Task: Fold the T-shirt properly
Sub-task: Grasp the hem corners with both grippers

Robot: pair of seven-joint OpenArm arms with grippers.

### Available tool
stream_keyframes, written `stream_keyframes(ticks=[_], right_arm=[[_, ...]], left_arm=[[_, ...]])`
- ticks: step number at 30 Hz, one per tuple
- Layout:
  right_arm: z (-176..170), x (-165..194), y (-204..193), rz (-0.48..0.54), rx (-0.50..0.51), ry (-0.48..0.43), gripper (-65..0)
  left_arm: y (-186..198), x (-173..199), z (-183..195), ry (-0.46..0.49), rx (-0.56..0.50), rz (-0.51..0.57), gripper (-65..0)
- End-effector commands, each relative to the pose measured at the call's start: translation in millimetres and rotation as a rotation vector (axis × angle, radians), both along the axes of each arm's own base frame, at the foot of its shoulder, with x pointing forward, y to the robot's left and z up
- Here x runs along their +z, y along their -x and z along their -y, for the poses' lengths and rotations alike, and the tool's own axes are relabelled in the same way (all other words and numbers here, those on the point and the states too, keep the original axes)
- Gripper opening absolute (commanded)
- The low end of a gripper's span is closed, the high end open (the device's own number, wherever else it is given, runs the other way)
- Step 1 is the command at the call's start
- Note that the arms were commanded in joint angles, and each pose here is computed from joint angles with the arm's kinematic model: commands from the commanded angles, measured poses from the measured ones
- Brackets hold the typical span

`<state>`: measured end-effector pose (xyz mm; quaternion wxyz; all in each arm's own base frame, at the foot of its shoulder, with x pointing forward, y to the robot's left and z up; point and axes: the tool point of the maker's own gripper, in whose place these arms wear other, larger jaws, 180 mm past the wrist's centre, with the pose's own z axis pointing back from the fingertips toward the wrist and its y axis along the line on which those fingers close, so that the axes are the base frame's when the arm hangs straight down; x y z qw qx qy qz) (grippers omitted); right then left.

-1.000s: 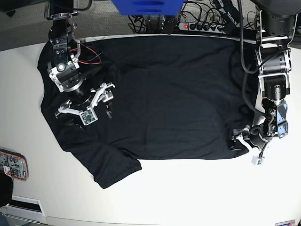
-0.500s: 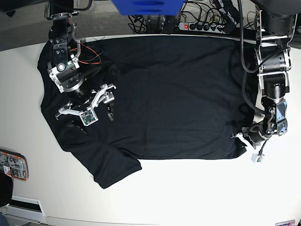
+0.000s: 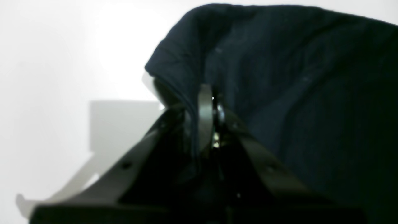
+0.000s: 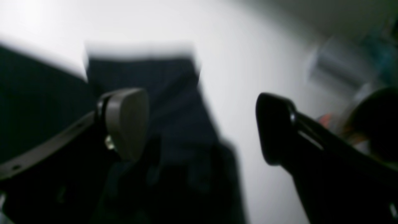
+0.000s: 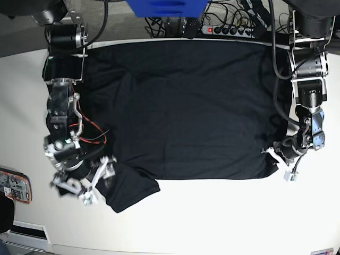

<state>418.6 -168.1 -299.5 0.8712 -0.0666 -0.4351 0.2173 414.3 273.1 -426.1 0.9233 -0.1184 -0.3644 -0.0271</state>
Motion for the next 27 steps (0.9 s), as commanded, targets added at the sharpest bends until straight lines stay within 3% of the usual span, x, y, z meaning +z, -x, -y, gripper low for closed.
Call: stream_keyframes(ticks=[1, 5, 14, 21, 27], right_arm=[[6.3, 9.8, -13.4, 0.032, -0.013, -0.004, -13.9], [20.3, -37.5, -17.9, -0.104, -0.056, -0.031, -13.9], [29.6, -48.7, -58.8, -0.135, -0.088, -0.098, -13.9], [34.8, -71.1, -83.7, -0.155, -0.126, -0.205, -13.9], [33.3, -118.9, -68.2, -0.180, -0.161, -0.302, -13.9]], left_arm=[[-8.6, 14.7, -5.3, -0.018, -0.005, 0.039, -65.0], [-10.5, 25.4, -0.8, -0.039, -0.033, 0.080, -65.0], [-9.9, 26.2, 0.2, -0.042, -0.038, 0.085, -65.0], [-5.2, 21.5, 0.3, -0.042, -0.039, 0.074, -65.0], [-4.6, 20.9, 0.3, -0.042, -0.039, 0.072, -65.0]])
